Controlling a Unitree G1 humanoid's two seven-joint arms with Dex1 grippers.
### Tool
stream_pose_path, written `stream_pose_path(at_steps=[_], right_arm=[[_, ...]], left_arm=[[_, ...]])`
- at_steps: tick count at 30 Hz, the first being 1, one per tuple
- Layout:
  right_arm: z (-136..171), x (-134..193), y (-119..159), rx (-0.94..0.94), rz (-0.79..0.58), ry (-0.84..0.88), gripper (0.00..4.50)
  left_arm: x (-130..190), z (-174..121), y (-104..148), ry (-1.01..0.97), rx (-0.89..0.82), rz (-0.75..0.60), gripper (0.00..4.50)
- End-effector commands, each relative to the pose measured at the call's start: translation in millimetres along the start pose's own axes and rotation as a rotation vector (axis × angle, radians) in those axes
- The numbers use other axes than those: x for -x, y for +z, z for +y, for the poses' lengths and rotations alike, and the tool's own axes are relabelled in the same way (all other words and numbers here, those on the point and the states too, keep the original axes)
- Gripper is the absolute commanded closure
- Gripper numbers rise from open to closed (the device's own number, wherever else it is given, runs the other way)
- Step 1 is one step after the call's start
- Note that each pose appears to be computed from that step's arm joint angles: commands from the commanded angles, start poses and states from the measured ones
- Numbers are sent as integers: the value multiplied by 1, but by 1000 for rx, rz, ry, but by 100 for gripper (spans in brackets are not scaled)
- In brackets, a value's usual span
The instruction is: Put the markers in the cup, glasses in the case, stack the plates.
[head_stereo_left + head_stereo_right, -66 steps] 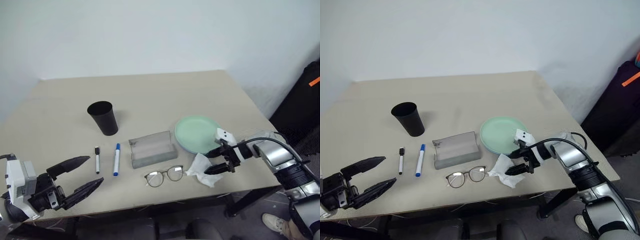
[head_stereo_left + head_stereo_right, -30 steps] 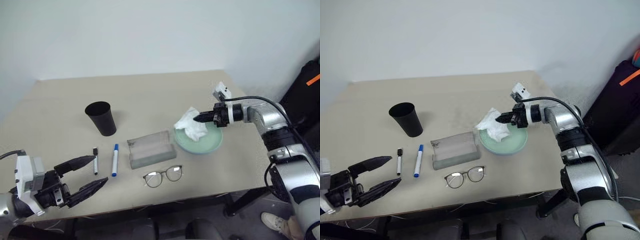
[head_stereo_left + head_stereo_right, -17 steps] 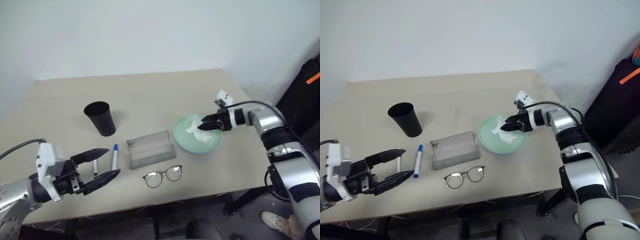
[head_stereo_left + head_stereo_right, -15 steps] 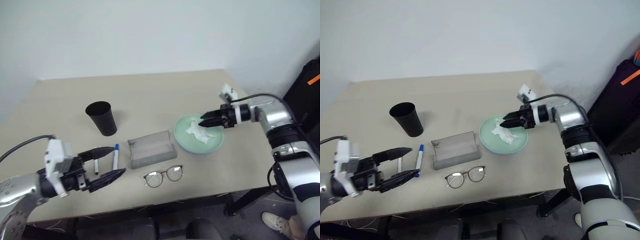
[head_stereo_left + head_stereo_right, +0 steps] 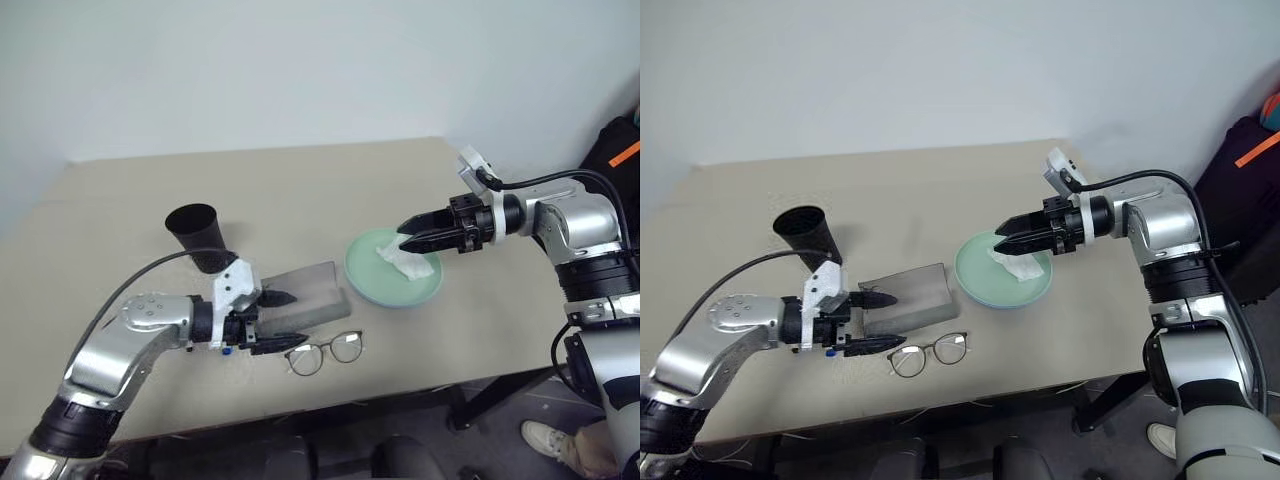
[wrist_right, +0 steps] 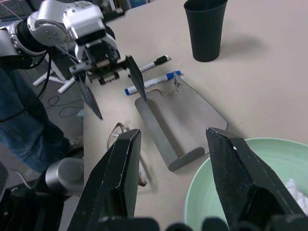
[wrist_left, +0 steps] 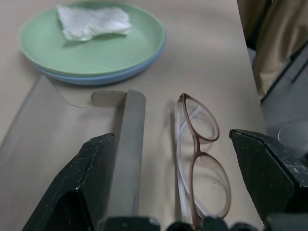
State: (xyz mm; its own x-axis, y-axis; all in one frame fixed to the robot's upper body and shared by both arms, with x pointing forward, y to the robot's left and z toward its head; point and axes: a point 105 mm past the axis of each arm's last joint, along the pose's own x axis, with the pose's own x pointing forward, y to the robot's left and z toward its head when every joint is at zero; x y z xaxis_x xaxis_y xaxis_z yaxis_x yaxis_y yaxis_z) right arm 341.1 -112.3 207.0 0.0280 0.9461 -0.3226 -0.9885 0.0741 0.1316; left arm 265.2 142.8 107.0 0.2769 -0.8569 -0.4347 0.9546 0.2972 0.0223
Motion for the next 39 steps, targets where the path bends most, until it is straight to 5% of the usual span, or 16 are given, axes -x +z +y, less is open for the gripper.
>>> stream_pose_path(at_steps=[1, 16, 23, 39], right_arm=[[4, 4, 8, 45, -14, -10, 219], [4, 0, 1, 34, 0, -37, 219], [3, 0, -2, 28, -1, -47, 216], [3, 0, -3, 23, -2, -58, 216]], left_arm=[[-12, 0, 3, -59, -67, 16, 49], [-47, -19, 0, -228, -77, 37, 49], [-51, -14, -1, -213, -121, 58, 246], [-55, -13, -11, -214, -136, 116, 246]])
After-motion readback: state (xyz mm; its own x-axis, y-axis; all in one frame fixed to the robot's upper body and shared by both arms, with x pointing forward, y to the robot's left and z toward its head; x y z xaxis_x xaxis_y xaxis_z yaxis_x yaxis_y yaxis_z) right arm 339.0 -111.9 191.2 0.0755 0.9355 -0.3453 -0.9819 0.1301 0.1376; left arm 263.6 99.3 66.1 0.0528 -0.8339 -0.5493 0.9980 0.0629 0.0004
